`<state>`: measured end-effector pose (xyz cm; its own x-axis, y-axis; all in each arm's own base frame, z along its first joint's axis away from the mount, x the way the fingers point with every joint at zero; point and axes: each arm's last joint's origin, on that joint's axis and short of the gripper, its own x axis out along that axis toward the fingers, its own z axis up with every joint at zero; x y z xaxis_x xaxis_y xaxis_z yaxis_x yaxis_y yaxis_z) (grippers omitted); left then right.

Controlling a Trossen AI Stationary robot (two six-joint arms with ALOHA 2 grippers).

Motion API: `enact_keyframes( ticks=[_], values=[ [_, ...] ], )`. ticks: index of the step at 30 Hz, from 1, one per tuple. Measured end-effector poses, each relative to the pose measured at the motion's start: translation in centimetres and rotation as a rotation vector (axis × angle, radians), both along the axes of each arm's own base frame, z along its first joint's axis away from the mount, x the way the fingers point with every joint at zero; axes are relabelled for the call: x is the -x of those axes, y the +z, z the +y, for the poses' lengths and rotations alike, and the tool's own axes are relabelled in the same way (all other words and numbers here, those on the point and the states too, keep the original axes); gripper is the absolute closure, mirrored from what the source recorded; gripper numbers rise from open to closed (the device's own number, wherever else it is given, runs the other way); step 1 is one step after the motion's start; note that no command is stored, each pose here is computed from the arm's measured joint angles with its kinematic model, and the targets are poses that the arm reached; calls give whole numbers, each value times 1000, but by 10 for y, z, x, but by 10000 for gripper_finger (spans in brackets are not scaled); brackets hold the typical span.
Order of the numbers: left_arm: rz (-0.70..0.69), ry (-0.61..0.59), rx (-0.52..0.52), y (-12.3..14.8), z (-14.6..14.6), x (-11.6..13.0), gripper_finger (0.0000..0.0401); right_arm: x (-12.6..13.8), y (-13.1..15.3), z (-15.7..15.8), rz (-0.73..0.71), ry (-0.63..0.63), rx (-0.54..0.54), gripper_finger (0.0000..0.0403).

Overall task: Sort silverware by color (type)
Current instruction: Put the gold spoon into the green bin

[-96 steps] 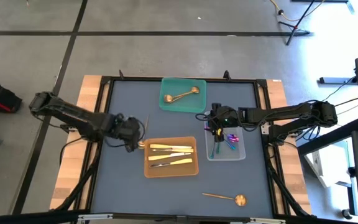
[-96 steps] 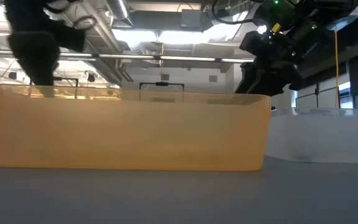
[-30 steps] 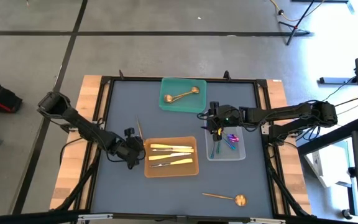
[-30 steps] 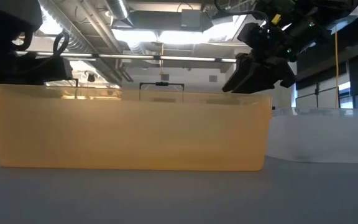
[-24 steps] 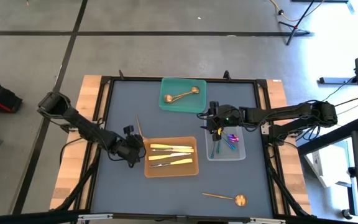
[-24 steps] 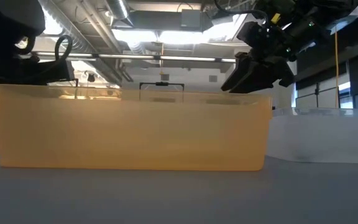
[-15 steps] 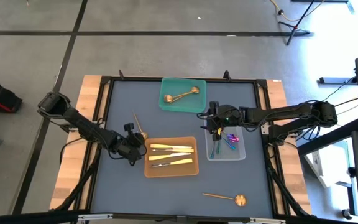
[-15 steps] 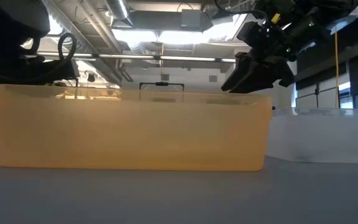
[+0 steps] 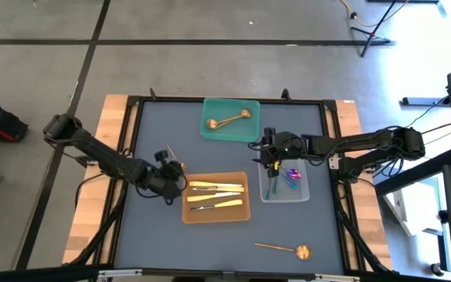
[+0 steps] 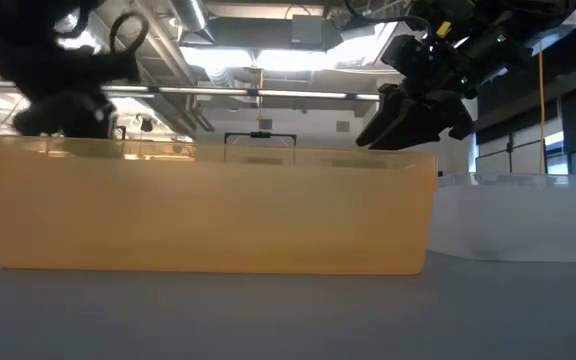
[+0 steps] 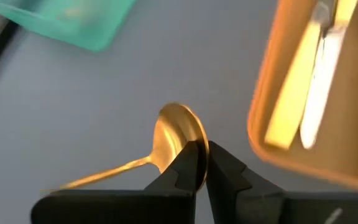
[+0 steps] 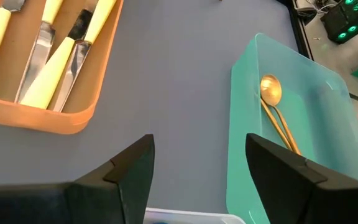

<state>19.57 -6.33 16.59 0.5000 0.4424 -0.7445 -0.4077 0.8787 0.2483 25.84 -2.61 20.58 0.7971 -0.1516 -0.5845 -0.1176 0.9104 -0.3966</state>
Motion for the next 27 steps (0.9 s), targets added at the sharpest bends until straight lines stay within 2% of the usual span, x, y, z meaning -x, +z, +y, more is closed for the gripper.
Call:
enact_keyframes(
  ticks=[7, 15, 24, 27],
  values=[
    [-89, 31, -23, 45, 7, -22, 388, 0, 0, 0, 4, -4, -6, 164],
    [-222, 48, -50, 90, 24, -47, 393, 4, -5, 0, 51, -44, -62, 164],
    [-410, -22, -26, 103, 51, -79, 396, 6, -7, 1, 72, -101, -133, 164],
    [-416, -31, -23, 99, 64, -88, 396, 9, -10, 1, 110, -120, -150, 164]
  ],
)
